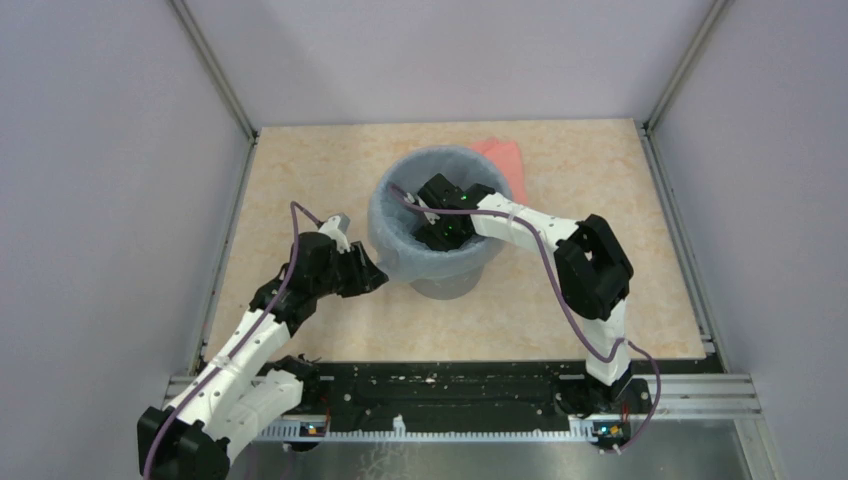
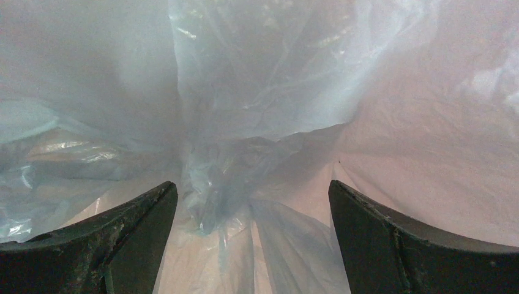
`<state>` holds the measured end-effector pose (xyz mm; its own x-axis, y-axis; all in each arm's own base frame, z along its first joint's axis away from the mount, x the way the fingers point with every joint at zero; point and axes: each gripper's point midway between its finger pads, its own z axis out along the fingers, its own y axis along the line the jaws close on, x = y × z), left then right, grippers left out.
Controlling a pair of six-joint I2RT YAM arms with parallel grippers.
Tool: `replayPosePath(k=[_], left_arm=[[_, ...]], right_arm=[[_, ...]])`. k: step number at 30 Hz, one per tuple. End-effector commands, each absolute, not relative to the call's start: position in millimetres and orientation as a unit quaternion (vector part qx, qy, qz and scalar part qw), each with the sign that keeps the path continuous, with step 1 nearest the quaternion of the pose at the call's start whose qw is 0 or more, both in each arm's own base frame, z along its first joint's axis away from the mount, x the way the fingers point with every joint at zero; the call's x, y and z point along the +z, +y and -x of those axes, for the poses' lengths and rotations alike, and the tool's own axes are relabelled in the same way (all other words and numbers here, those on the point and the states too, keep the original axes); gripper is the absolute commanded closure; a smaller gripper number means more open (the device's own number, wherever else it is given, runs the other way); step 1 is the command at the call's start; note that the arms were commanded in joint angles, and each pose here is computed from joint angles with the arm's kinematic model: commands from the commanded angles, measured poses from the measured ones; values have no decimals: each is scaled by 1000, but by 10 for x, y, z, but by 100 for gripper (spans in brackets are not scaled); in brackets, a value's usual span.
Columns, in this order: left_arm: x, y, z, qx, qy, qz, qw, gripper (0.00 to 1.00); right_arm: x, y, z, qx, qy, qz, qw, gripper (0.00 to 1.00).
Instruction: Put the trash bags into the trash bin
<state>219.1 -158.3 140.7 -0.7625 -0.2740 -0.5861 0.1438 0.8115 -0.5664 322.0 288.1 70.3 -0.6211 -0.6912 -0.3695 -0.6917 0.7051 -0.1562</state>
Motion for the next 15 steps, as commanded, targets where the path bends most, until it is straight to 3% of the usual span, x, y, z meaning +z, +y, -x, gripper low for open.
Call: replayPosePath(k=[1, 10, 15], left_arm=[[1561, -1665, -2275, -323, 875, 23, 361, 53], [1518, -1694, -2301, -326, 876, 23, 355, 55], [1508, -1704, -2299, -328, 875, 22, 354, 55]], right_arm=[[1059, 2918, -3266, 23, 900, 361, 244, 7], [1440, 3017, -3233, 52, 901, 337, 270, 8], [1510, 2941, -3166, 36, 911, 313, 265, 14]])
